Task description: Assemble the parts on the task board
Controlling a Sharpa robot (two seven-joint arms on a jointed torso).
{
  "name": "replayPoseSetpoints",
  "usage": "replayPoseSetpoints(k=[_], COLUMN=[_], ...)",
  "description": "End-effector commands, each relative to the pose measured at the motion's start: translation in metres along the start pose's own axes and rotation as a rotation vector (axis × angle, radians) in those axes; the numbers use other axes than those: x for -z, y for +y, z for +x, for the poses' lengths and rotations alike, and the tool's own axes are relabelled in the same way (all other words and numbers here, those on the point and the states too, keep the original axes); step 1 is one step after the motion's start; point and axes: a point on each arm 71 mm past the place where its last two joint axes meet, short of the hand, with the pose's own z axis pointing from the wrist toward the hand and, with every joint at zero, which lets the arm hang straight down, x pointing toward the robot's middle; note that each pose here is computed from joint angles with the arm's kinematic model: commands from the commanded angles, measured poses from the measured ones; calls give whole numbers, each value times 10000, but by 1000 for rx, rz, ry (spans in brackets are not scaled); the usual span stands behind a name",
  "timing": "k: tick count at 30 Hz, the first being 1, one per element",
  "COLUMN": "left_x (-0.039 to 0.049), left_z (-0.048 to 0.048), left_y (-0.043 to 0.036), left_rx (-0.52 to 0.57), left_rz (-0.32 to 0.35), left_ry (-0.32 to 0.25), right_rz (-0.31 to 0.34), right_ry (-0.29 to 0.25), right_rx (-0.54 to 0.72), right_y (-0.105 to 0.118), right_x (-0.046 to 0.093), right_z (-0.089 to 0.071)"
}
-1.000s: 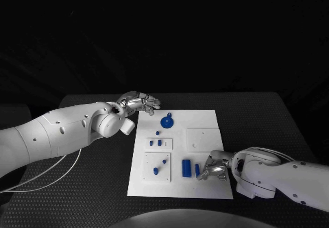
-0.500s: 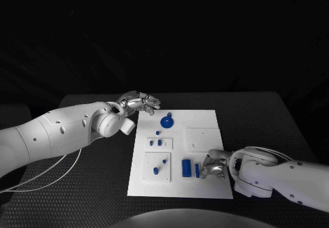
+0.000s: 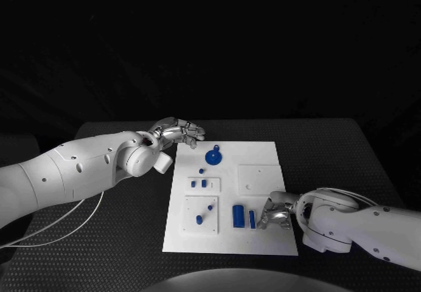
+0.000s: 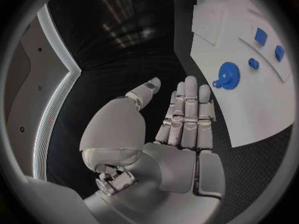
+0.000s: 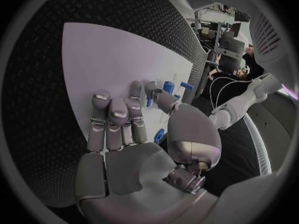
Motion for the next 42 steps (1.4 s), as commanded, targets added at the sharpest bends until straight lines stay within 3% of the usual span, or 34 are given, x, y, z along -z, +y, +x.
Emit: replayPoseSetpoints(k=[1,5,9,17,19,25,33,37,42], left_x=[-3,-2,-7,-33,-32,-44,-125,-136,-149], left_z=[7,-21,-59,-254,-330,-535,-792,-845,-838], left_y=[-17,-25,-37,-22,-14,-7,9,15,30], left_rx=[-2,-4,-2,49,62,88,139,137,143], left_rz=[15,32,54,78,86,116,154,157,153], left_ry=[4,-19,-46,-130,-150,-208,-312,-324,-308], right_rz=[-26,-88,-205,-416,-436,-457,-477,-478,-468], right_ry=[45,23,-42,-298,-364,-480,-519,-516,-500], right_rx=[-38,-93,-160,-456,-495,-619,-771,-805,-838], right_y=[-39,-41,-31,-89,-127,-179,-257,-281,-308], right_x=[9,23,0,-218,-310,-518,-716,-766,-836], right_z=[-25,-225,-543,-1481,-1684,-2095,-2143,-2076,-1965])
